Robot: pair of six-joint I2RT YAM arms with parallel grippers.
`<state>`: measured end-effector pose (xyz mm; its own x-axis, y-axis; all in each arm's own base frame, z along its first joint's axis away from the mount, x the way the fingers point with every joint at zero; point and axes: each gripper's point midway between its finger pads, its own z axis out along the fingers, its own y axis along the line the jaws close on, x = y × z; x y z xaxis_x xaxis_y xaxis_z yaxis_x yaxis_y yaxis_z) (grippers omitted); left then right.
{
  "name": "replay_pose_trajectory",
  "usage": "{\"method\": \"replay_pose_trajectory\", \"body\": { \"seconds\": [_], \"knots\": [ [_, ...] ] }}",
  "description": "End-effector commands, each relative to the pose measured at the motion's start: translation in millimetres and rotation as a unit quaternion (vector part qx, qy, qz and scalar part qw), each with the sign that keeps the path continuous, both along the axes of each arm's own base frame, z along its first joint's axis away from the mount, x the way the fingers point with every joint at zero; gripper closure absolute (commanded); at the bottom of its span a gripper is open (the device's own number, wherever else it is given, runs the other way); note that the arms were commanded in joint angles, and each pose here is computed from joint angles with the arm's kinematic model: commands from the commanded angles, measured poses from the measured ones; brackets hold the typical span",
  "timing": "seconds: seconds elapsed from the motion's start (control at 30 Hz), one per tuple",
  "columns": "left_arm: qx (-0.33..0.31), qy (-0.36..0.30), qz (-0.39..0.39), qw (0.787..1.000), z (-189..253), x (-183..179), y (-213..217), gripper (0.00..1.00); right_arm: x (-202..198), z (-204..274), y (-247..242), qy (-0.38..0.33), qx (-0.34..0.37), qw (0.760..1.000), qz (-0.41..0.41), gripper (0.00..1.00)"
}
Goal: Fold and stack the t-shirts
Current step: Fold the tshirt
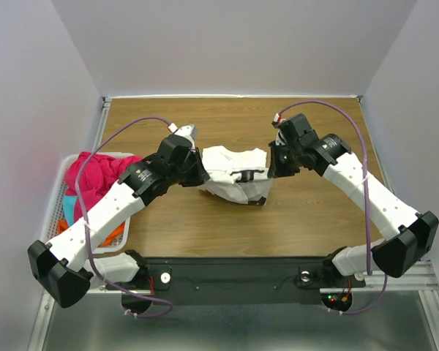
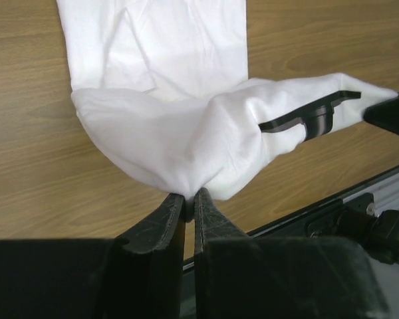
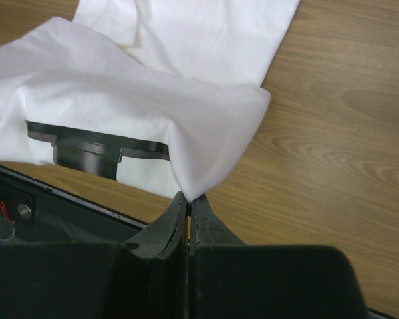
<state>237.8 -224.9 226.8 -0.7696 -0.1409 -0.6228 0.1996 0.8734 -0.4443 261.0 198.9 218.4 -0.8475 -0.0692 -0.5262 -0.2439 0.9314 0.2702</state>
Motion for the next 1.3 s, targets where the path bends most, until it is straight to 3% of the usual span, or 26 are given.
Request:
{"method": "replay_pose_trajectory", "body": {
  "seconds": [0.0,0.37,0.67,1.17,1.27],
  "knots": [
    [-0.02,-0.024,0.045,0.998,10.4,10.1,11.9,1.0,-0.1,7.0,6.2,-0.011,0.027,1.0,0.003,0.99],
    [-0.01,-0.02,0.078,0.997,-9.6,30.5,25.5,1.0,15.1,-16.5,7.0,0.022,0.033,0.999,-0.011,0.99],
    [0.033,-0.032,0.078,0.996,-28.7,91.0,32.8,1.0,60.2,-45.0,-6.3,0.042,0.024,0.998,-0.048,0.99],
    [0.093,-0.059,0.008,0.994,-65.3,195.1,5.0,1.0,142.5,-118.4,-25.7,0.09,0.047,0.991,-0.088,0.99],
    [0.1,-0.023,0.012,0.995,-101.1,213.1,10.4,1.0,156.6,-136.4,-23.7,0.11,0.059,0.988,-0.088,0.99]
  ]
}}
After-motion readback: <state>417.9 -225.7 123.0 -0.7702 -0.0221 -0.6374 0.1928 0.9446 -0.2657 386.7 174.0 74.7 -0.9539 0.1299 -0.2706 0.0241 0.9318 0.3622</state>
